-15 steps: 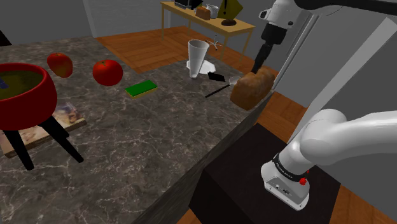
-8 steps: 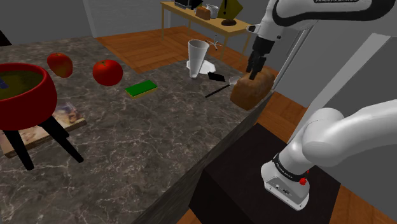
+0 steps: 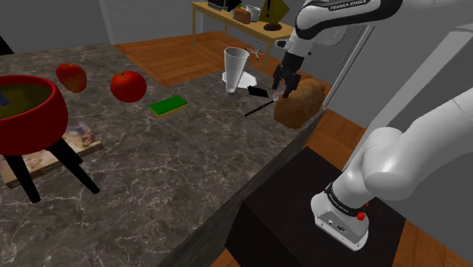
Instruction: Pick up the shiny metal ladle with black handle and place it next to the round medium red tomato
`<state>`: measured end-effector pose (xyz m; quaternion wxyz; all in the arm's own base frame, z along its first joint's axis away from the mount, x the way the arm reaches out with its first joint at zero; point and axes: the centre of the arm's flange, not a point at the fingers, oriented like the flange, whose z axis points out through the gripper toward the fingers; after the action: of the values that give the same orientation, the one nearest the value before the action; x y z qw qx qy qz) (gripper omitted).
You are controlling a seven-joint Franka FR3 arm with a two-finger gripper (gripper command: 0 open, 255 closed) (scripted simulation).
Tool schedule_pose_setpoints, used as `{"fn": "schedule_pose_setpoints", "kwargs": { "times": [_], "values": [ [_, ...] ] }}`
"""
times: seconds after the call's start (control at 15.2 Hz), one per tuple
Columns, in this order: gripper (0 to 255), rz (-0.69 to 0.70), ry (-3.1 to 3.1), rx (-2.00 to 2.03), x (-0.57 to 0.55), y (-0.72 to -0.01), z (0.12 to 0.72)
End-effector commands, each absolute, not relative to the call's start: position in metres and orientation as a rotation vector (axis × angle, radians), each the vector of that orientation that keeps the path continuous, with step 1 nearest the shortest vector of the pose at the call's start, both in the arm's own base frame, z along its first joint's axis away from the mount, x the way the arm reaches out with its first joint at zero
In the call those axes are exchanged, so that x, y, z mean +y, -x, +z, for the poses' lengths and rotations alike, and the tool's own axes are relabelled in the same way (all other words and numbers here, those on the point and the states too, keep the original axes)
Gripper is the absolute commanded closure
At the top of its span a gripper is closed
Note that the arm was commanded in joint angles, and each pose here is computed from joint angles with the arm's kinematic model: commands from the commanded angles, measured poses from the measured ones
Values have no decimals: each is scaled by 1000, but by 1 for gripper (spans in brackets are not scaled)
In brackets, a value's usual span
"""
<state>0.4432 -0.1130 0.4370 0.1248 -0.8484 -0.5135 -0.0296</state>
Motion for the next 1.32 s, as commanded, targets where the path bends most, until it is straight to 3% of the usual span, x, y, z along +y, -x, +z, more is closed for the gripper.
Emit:
{"fn": "schedule_pose_setpoints", "kwargs": {
  "times": [0.0,0.33,1.25],
  "values": [
    [0,17,2403,-1733,-129,-462,412],
    [0,19,2163,-2030,-127,-511,372],
    [0,19,2163,-2030,-123,-505,332]
  ]
}}
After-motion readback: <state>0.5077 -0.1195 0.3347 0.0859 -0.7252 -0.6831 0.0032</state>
